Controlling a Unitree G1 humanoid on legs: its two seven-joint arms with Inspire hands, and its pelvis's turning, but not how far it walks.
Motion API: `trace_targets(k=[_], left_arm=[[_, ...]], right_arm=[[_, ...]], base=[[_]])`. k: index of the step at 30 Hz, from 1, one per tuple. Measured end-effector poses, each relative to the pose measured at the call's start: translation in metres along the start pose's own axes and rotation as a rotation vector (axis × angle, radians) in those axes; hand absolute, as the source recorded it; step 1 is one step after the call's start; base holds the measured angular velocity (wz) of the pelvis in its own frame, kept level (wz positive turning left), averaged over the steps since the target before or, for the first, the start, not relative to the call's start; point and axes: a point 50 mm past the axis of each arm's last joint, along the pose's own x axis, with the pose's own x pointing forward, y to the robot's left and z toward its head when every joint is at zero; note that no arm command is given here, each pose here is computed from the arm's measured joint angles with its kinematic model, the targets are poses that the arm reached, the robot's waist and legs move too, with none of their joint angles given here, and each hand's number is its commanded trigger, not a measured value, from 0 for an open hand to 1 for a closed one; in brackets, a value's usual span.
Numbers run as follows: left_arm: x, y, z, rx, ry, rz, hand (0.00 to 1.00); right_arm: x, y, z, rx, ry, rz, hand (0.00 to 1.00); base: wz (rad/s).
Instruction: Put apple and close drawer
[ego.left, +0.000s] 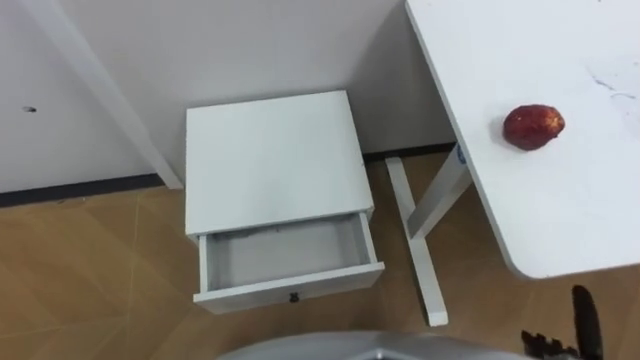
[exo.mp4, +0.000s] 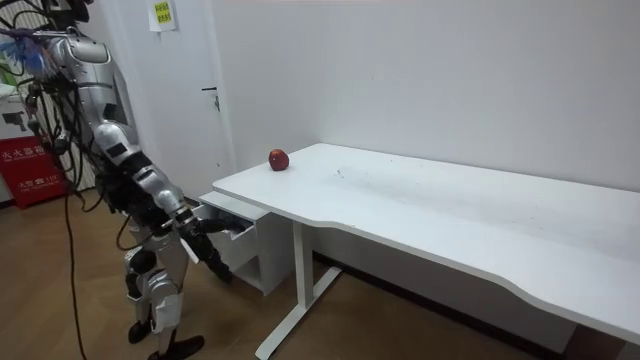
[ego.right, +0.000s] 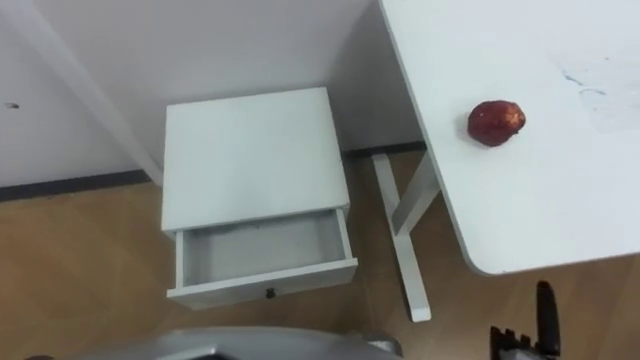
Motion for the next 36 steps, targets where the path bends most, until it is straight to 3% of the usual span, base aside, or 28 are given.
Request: trace_targets(k=[8, 12, 14, 16, 23, 29, 36], left_arm=[[-0.002, 0.008, -0.001, 0.001, -0.031, 0.031, 0.00], [-0.002, 0.012, -0.003, -0.016, -0.039, 0.060, 0.00], [-0.002, 0.012, -0.001, -0.009, -0.050, 0.062, 0.00], [-0.002, 0.012, 0.003, -0.004, -0.069, 0.062, 0.00], [-0.002, -0.001, 0.012, 0.062, -0.104, 0.012, 0.00], [-0.002, -0.002, 0.013, 0.076, -0.105, -0.008, 0.00], [-0.002, -0.002, 0.012, 0.084, -0.097, -0.017, 0.00]], right_arm=[[-0.027, 0.080, 0.032, 0.214, -0.119, 0.136, 0.00], [-0.059, 0.124, 0.058, 0.124, -0.303, 0.250, 0.00], [-0.091, 0.155, 0.074, 0.078, -0.443, 0.369, 0.00], [-0.108, 0.171, 0.081, 0.013, -0.571, 0.429, 0.00], [-0.125, 0.189, 0.073, -0.270, -0.856, 0.463, 0.00], [-0.137, 0.205, 0.058, -0.570, -1.064, 0.538, 0.00], [-0.138, 0.210, 0.036, -0.783, -1.094, 0.623, 0.00]], base=[[0.02], [0.01], [0.00], [0.00], [-0.02], [0.02], [0.02]])
